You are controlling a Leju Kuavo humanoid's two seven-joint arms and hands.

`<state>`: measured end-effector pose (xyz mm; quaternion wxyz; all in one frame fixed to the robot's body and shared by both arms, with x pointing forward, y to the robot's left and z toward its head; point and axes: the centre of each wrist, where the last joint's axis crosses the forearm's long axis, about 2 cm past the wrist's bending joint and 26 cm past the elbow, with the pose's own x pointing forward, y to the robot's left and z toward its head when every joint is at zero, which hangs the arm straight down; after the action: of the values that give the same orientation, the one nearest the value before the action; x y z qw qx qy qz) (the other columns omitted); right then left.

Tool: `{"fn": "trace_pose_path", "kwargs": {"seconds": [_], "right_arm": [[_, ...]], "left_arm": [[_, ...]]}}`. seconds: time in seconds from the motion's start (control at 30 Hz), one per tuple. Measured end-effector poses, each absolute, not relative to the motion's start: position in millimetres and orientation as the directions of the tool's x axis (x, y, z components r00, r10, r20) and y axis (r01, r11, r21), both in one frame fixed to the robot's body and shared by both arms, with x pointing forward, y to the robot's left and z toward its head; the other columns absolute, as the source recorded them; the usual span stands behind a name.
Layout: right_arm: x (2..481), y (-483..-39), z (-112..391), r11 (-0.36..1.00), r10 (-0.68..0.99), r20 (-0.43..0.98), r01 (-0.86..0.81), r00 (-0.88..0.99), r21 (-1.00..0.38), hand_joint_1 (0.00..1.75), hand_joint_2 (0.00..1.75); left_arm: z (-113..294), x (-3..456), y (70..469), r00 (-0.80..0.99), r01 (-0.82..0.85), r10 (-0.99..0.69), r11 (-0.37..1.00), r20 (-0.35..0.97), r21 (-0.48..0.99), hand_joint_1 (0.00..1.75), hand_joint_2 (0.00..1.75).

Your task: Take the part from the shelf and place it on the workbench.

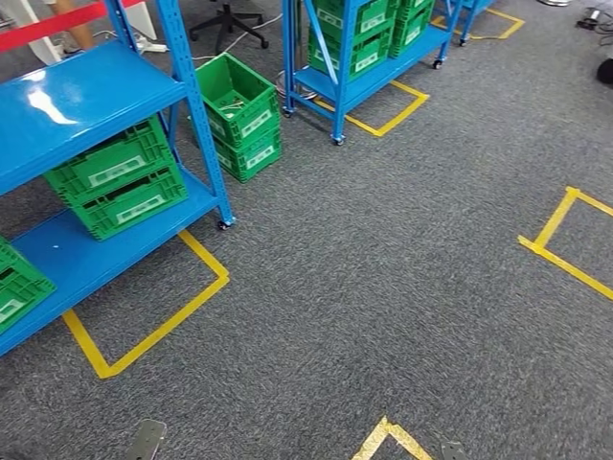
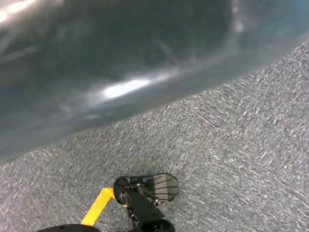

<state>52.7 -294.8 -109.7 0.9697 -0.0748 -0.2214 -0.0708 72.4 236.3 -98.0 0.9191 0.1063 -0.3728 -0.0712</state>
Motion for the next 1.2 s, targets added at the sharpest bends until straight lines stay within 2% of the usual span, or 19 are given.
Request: {"fn": "trace_pose_path", "kwargs": {"seconds": [0.37, 0.77, 1.2], "right_arm": [[48.1, -293.0, -110.3, 0.979, -0.108, 0.431, 0.171, 0.896, -0.11, 0.0, 0.0], [57.4, -291.5, -109.1, 0.988, -0.069, 0.459, 0.125, 0.885, -0.092, 0.0, 0.0], [43.2, -293.6, -111.0, 0.986, -0.094, 0.452, 0.144, 0.887, -0.078, 0.0, 0.0]], "left_arm": [[-97.3, 71.4, 229.7, 0.707, 0.07, -0.236, 0.961, 0.666, 0.267, 0.0, 0.0], [-101.0, 65.1, 253.8, 0.714, 0.023, -0.192, 0.967, 0.674, 0.252, 0.0, 0.0], [-101.6, 64.8, 262.2, 0.707, 0.006, -0.187, 0.966, 0.683, 0.258, 0.0, 0.0]]}}
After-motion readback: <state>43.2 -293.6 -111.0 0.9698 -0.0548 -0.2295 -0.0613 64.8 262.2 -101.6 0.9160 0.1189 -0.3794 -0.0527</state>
